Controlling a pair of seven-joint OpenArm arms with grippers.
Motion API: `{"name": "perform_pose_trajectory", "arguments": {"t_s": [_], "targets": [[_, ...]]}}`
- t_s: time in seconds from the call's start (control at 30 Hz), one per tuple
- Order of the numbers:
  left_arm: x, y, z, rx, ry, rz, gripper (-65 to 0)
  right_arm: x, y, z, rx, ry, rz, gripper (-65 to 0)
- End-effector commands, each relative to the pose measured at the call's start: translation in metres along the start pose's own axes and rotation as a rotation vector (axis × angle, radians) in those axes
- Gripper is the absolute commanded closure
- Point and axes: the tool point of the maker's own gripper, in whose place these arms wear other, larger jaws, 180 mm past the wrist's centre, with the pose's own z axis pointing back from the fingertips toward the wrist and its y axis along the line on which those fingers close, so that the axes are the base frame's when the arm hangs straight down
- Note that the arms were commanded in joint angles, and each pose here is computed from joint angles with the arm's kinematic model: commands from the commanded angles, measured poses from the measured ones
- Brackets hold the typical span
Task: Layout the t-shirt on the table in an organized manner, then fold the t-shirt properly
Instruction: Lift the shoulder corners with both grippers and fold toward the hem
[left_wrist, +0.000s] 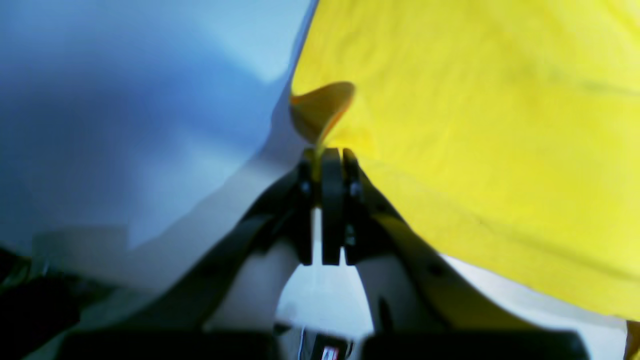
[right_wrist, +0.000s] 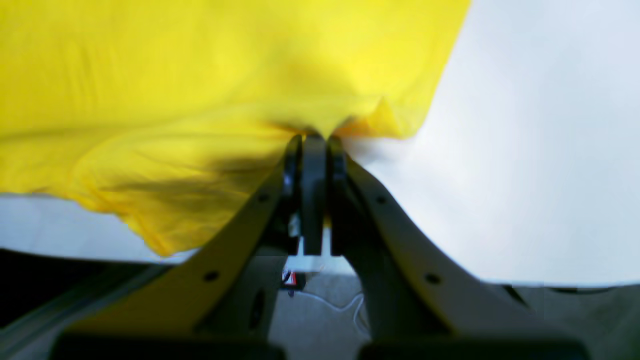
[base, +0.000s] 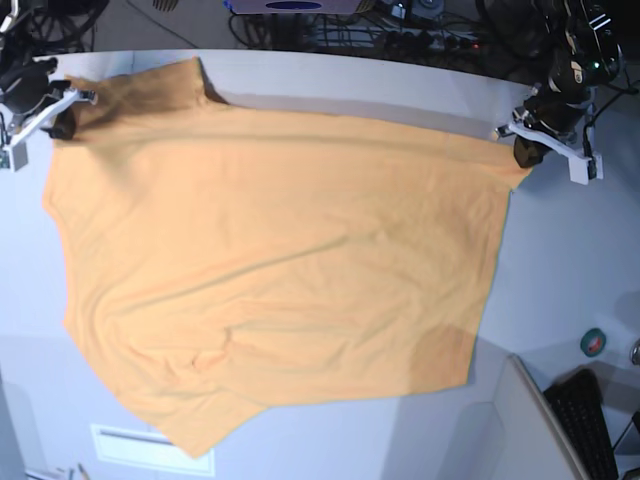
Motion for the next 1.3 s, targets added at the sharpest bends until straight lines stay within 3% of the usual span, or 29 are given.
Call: {"name": "perform_pose_trajectory", "arguments": {"t_s": [0.0, 0.13, 0.23, 0.53, 0.73, 1.0, 1.27], "targets": [[0.010, 0.001, 0.000, -0.002, -0.018, -0.010, 0.0, 0.019, -0.005, 0.003, -0.008, -0.041, 0.028, 0.0], [0.021, -0.008, -0.015, -0.023, 0.037, 0.002, 0.0, 0.045, -0.009, -0.009, -0.003, -0.055, 0.029, 0.0], [0.034, -0.012, -0.024, -0.033, 0.019, 0.010, 0.0, 0.066, -0.010, -0.019, 0.012, -0.076, 0.034, 0.0], [0.072, -0.012, -0.047, 0.053, -0.026, -0.074, 0.0, 0.108, -0.022, -0.053, 0.058, -0.077, 0.004, 0.0], [0.080, -0.013, -0.067, 0.041, -0.015, -0.036, 0.0, 0.128, -0.023, -0.066, 0.083, -0.088, -0.029, 0.0], [0.093, -0.020, -0.081, 0.019, -0.024, -0.003, 0.0, 0.154, -0.033, -0.078, 0.029, -0.066, -0.008, 0.0], [0.101, -0.026, -0.099, -0.006, -0.012, 0.042, 0.0, 0.171, -0.029, -0.093, 0.070, -0.095, -0.054, 0.0]]}}
